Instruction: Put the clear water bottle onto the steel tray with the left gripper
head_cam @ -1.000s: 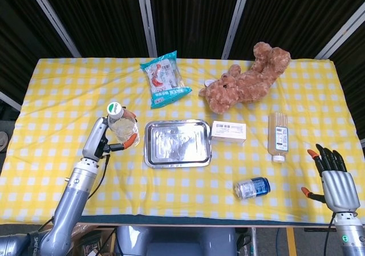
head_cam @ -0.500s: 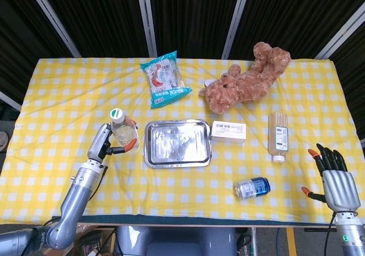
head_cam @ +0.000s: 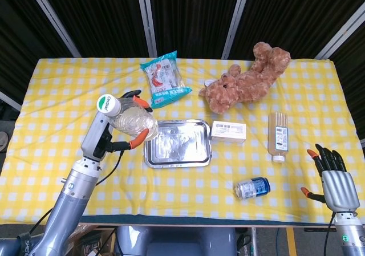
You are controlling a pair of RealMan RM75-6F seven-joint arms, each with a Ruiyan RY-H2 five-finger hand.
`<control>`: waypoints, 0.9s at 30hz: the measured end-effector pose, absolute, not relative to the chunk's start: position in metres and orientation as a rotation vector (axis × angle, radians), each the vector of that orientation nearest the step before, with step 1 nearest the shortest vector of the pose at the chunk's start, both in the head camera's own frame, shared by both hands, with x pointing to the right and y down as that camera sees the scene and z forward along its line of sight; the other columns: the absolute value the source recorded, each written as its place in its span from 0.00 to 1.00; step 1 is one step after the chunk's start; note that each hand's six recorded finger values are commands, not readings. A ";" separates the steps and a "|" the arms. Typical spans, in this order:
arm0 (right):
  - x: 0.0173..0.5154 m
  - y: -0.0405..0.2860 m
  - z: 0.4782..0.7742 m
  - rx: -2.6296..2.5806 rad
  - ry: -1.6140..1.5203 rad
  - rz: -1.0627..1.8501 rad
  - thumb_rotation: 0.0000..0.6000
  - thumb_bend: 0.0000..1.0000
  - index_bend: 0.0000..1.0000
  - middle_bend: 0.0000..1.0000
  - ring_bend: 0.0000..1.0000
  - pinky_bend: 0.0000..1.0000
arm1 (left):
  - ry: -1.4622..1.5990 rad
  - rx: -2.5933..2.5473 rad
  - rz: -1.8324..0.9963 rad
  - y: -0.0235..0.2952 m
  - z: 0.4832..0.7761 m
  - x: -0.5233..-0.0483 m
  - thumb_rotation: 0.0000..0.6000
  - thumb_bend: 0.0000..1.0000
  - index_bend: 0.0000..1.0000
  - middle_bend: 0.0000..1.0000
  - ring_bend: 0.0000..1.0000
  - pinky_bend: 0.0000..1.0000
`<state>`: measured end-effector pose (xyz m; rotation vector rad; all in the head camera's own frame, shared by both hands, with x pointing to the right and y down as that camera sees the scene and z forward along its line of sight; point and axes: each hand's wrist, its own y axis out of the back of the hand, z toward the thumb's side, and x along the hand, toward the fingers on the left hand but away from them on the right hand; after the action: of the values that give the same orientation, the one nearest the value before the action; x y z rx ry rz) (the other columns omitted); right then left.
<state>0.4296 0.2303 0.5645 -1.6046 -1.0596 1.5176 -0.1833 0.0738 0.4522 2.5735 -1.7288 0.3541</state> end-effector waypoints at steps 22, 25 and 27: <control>0.427 0.230 0.568 -1.613 -1.056 1.524 1.00 0.05 0.14 0.00 0.01 0.00 | -1.772 2.324 0.780 0.099 0.594 -0.271 1.00 0.48 0.58 0.53 0.12 0.14; 0.427 0.231 0.568 -1.618 -1.051 1.523 1.00 0.05 0.14 0.00 0.01 0.00 | -1.794 2.330 0.767 0.101 0.593 -0.265 1.00 0.48 0.58 0.53 0.12 0.14; 0.426 0.231 0.569 -1.621 -1.049 1.523 1.00 0.05 0.14 0.00 0.01 0.00 | -1.771 2.340 0.750 0.102 0.593 -0.255 1.00 0.48 0.58 0.53 0.12 0.14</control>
<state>0.4259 0.2306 0.5691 -1.6212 -1.0489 1.5227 -0.2552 0.1017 0.5925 2.3403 -1.7711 0.7504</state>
